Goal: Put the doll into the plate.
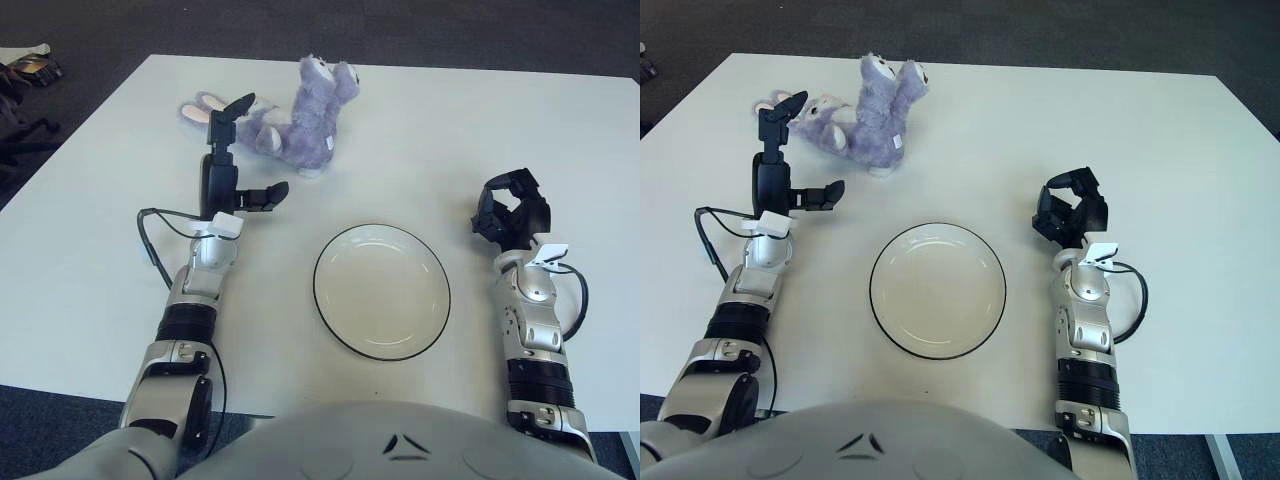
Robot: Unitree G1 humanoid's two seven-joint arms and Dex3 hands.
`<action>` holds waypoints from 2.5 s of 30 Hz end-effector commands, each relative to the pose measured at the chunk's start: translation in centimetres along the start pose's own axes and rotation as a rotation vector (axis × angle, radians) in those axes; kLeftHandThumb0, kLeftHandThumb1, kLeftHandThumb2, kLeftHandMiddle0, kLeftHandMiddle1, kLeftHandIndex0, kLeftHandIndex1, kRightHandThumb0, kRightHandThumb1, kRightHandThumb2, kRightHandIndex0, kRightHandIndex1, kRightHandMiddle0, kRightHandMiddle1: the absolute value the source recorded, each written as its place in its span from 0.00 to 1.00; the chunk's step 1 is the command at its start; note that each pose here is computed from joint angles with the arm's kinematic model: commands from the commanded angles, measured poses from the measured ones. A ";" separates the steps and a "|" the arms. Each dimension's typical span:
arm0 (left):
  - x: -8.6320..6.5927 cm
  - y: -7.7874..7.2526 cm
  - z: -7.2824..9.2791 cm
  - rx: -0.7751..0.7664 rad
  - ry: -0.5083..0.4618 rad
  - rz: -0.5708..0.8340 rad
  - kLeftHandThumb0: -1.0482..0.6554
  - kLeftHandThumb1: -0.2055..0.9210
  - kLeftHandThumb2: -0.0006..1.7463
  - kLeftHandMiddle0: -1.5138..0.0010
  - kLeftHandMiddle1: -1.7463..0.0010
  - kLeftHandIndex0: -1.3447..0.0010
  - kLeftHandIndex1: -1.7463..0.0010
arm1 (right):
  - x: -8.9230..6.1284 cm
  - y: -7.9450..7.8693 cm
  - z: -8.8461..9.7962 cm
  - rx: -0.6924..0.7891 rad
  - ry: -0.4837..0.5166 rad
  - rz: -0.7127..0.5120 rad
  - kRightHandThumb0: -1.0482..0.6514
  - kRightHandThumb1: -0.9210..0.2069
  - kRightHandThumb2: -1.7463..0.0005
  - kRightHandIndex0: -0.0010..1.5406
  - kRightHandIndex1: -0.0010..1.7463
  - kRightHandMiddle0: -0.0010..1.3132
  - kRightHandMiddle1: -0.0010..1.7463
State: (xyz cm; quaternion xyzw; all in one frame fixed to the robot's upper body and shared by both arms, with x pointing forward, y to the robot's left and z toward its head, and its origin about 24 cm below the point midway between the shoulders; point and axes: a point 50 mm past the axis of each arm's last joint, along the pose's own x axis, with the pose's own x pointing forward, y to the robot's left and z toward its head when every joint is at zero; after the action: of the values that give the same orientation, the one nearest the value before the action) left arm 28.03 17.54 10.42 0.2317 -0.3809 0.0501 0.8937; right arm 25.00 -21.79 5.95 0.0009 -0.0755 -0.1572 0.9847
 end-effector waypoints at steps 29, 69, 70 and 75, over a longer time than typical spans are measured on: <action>0.4 0.3 -1.5 0.219 0.038 -0.251 0.42 0.25 0.65 1.00 0.99 1.00 0.59 | -1.9 -0.2 -3.1 -0.010 0.124 0.029 0.37 0.32 0.42 0.78 1.00 0.33 1.00; 6.7 -1.7 -2.3 0.741 -0.233 -0.280 0.17 0.66 0.37 1.00 1.00 1.00 0.82 | -1.6 -0.4 -3.5 -0.032 0.154 0.081 0.37 0.31 0.43 0.82 1.00 0.32 1.00; 7.0 -1.7 -2.4 0.754 -0.235 -0.286 0.16 0.67 0.37 1.00 1.00 1.00 0.83 | -1.6 -0.4 -3.4 -0.034 0.155 0.083 0.37 0.31 0.43 0.82 1.00 0.32 1.00; 7.4 -1.8 -2.5 0.788 -0.230 -0.316 0.17 0.65 0.36 1.00 1.00 1.00 0.82 | -1.6 -0.4 -3.4 -0.041 0.160 0.087 0.37 0.31 0.43 0.82 1.00 0.32 1.00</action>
State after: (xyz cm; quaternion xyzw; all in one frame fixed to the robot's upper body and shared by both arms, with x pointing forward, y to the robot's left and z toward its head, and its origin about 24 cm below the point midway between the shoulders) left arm 34.92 16.24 12.79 0.5980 -0.3904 0.0280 0.6995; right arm 25.43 -21.83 5.19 -0.0157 -0.0553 -0.1096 0.9923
